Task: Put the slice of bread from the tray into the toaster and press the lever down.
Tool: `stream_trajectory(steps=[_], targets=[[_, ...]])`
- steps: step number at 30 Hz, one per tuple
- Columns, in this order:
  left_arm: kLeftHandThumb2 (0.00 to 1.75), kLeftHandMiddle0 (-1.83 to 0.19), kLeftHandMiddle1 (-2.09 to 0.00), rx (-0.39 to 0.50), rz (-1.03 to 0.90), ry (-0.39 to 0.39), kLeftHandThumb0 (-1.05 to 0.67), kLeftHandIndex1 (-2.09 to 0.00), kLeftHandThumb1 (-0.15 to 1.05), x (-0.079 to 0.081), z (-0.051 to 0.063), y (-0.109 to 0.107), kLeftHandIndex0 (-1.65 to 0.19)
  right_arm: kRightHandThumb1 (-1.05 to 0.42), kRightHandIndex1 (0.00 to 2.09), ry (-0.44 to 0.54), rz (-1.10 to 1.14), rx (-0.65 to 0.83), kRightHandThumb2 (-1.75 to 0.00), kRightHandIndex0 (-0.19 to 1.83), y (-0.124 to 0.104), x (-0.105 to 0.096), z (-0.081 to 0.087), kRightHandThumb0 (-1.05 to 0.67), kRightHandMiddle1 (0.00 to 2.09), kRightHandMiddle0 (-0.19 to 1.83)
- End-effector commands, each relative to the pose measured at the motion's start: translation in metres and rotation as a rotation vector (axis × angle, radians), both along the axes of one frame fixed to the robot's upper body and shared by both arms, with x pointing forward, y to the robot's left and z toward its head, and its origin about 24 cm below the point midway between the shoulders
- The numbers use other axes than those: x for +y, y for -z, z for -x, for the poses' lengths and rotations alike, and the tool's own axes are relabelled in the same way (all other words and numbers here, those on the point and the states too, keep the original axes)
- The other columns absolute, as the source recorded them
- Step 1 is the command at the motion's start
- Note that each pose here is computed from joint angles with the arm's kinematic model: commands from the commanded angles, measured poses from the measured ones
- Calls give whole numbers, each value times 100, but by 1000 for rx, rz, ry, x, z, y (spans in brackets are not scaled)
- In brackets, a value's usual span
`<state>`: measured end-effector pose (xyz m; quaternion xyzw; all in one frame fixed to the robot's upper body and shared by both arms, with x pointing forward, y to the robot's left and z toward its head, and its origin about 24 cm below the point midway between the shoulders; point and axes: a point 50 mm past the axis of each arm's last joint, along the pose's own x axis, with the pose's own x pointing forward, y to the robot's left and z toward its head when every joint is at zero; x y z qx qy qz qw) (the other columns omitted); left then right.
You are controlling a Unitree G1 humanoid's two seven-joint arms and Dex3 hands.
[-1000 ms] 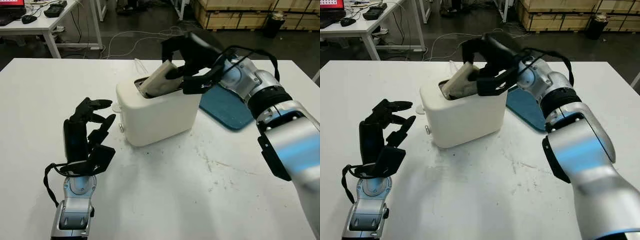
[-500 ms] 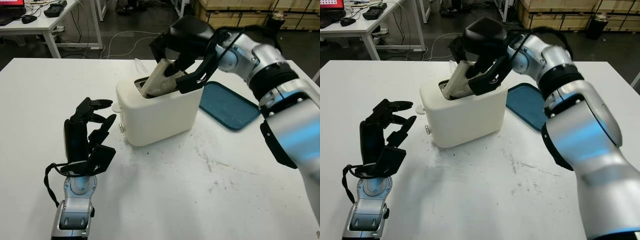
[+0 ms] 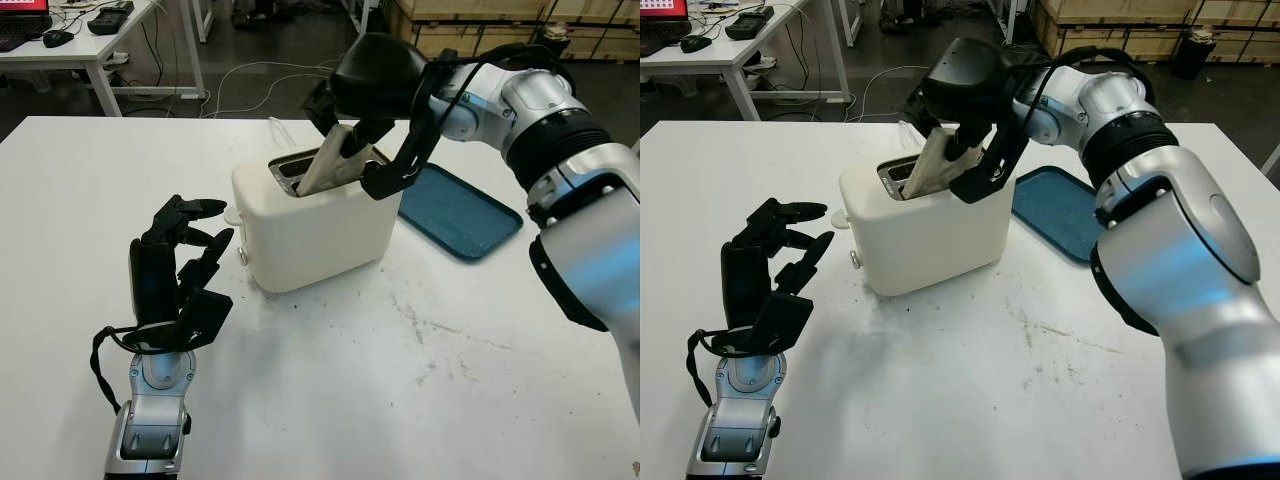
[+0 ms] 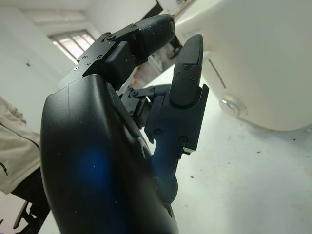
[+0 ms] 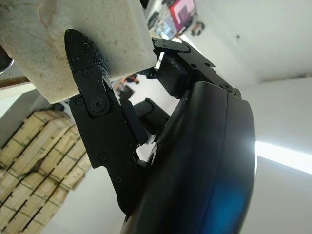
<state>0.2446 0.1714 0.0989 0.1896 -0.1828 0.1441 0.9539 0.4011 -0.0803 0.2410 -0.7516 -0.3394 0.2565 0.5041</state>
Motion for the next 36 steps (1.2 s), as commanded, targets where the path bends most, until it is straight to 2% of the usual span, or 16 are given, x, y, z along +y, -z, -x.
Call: stream_trajectory(steps=[1,4,9,13,16,21,23,24,25,26,27,29,32,36], targets=[[10,-58,-144,-3,-12,-2,-31,-87,92,-1,0,0,-60,-92,175,20,19,-32,-13,112,-8,-3,-2,-47,175,84],[10,-58,-143,-1,-7,-2,-32,-87,92,-1,0,0,-60,-92,175,46,58,-46,-17,111,-5,-5,-4,-48,175,84],[10,-58,-144,0,-10,-4,-32,-87,92,-1,0,0,-61,-92,175,86,141,-137,-14,107,-6,-9,-8,-47,175,81],[10,-58,-145,2,-8,-3,-32,-87,92,-1,0,0,-60,-92,175,126,189,-139,-17,101,-9,-10,-10,-45,175,74],[10,-57,-145,3,-10,-2,-32,-87,92,-1,0,0,-60,-92,175,121,206,-145,-16,102,-6,-7,-10,-45,175,72],[10,-57,-144,1,-11,-6,-32,-88,92,-1,0,0,-60,-92,175,113,136,-17,-8,103,-3,-2,-7,-52,175,71],[11,-57,-143,2,-3,-5,-32,-88,92,-2,0,0,-60,-89,173,117,143,35,-3,80,-3,2,-6,-65,168,59],[10,-57,-144,4,3,-2,-32,-88,92,-2,0,0,-60,-87,169,120,153,63,-2,66,-4,3,-6,-69,159,56],[11,-57,-144,5,4,-1,-32,-88,92,-2,0,1,-60,-87,148,127,162,90,-1,53,-4,5,-5,-72,127,56],[11,-58,-145,5,1,-1,-31,-88,92,-2,0,1,-60,-86,117,136,173,117,0,42,-5,6,-5,-73,80,61],[11,-58,-145,4,1,0,-31,-88,92,-1,0,1,-60,-86,93,140,182,135,0,40,-5,7,-5,-73,51,66],[10,-58,-145,6,3,-2,-31,-88,92,-1,0,1,-60,-86,63,142,189,154,0,42,-6,9,-4,-73,14,69],[10,-59,-145,4,3,-3,-31,-89,92,-1,1,1,-60,-85,60,140,193,161,0,39,-6,11,-3,-72,3,68],[11,-58,-147,5,4,0,-31,-90,92,-2,1,1,-60,-84,67,127,191,155,0,35,-6,12,-2,-69,1,69]])
